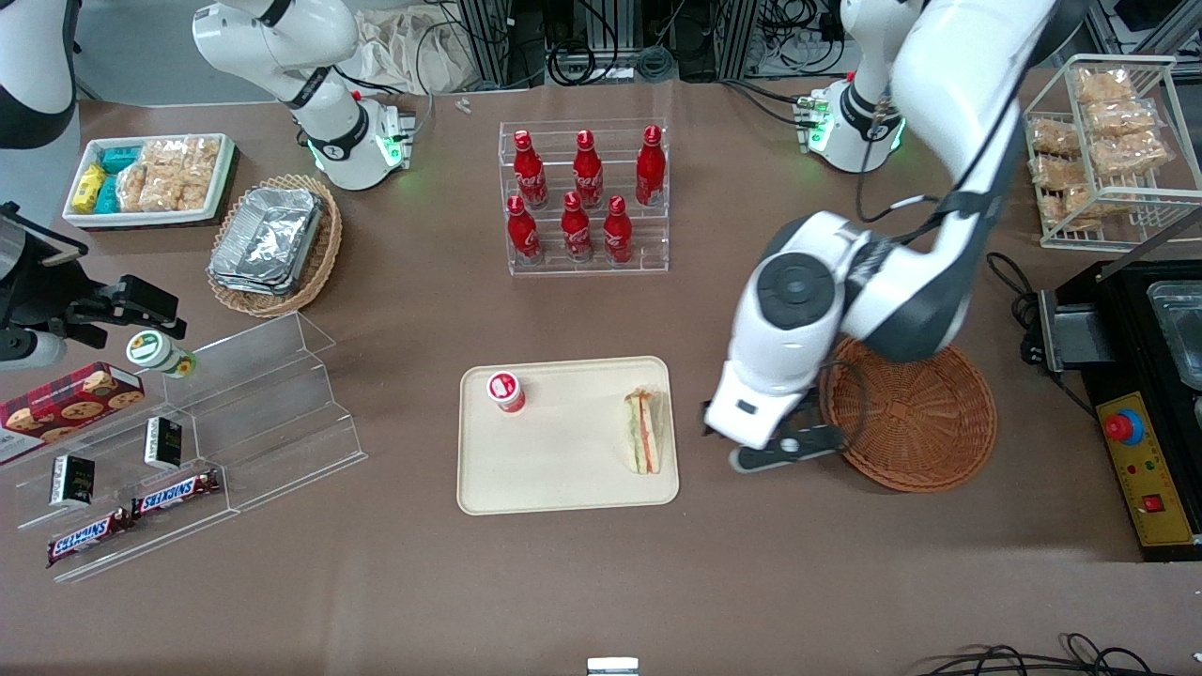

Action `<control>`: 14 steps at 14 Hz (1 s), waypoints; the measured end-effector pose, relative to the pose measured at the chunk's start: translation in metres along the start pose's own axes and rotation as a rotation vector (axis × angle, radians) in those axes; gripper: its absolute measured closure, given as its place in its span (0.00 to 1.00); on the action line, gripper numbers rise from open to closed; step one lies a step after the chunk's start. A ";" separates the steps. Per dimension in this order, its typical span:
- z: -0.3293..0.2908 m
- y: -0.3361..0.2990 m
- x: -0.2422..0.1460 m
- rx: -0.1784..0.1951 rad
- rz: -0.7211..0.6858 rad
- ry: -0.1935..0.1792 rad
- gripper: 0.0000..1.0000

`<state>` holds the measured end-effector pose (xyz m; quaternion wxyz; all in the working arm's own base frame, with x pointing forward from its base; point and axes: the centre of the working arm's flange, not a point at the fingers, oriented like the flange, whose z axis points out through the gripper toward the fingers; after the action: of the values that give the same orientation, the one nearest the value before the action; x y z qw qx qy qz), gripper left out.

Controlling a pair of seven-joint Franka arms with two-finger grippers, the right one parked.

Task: Place sandwich from basket to tray

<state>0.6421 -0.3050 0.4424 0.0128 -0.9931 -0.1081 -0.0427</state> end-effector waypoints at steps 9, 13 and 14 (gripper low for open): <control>-0.134 -0.156 -0.001 -0.026 0.038 -0.069 0.00; -0.127 -0.202 -0.012 -0.032 0.090 -0.078 0.00; -0.128 -0.216 -0.013 -0.038 0.112 -0.082 0.00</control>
<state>0.5721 -0.1018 0.5718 -0.0083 -0.9986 -0.0519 -0.0031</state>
